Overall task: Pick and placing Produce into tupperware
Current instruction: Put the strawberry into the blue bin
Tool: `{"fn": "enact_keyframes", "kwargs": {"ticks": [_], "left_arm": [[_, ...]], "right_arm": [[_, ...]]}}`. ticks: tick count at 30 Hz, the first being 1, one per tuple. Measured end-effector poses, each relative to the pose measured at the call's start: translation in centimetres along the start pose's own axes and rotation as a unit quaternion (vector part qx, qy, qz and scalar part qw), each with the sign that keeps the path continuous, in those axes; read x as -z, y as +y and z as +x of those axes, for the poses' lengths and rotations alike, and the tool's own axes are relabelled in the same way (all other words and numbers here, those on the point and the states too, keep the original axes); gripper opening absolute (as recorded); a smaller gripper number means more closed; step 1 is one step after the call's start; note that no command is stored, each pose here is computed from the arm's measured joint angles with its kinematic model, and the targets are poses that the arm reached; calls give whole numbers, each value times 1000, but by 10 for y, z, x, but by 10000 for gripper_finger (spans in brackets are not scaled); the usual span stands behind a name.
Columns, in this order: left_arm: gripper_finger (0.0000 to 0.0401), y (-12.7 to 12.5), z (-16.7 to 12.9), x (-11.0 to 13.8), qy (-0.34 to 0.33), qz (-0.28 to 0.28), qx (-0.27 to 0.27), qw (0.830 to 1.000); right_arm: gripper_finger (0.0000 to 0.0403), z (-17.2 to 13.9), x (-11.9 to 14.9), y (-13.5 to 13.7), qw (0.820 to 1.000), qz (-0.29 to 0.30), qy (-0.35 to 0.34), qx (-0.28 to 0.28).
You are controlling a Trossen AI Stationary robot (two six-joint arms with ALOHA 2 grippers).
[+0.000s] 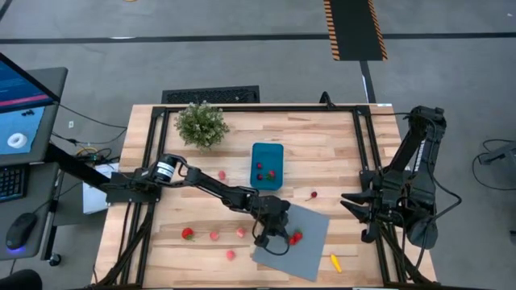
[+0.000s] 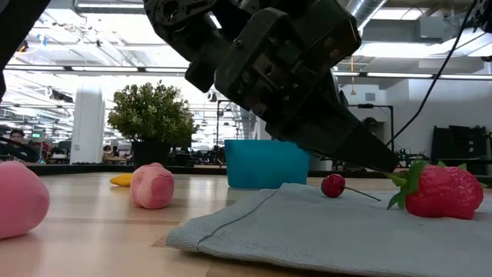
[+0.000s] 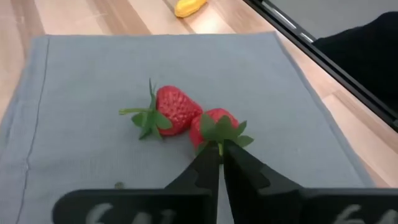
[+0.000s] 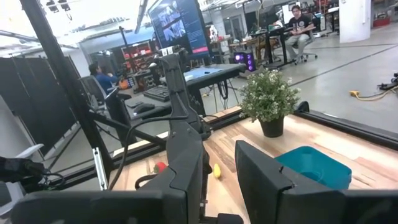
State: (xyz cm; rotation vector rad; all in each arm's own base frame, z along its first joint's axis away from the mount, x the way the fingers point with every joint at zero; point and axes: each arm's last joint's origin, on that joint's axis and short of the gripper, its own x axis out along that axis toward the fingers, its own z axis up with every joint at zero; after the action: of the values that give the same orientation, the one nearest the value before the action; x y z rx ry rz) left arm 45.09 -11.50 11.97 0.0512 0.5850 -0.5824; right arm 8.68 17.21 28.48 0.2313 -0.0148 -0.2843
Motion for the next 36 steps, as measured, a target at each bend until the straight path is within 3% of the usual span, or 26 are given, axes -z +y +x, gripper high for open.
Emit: {"fn": "enact_keyframes", "kwargs": {"ticks": [10,18,24,30,36], "left_arm": [[2,11,-7,-8,-33,-20,-16,999],[1,21,-39,-37,-65,-4,-28,997],[0,18,-88,-72,-89,36,-60,994],[0,3,-155,-104,-130,67,-94,985],[0,-18,-225,-114,-179,82,-150,969]], "right_arm": [[118,0,0,0,1000,0,0,0],[118,0,0,0,1000,-6,0,0],[118,0,1,-1,1000,-15,-4,5],[118,4,1,-3,1000,-22,-6,16],[118,11,2,-5,999,-32,-9,34]]}}
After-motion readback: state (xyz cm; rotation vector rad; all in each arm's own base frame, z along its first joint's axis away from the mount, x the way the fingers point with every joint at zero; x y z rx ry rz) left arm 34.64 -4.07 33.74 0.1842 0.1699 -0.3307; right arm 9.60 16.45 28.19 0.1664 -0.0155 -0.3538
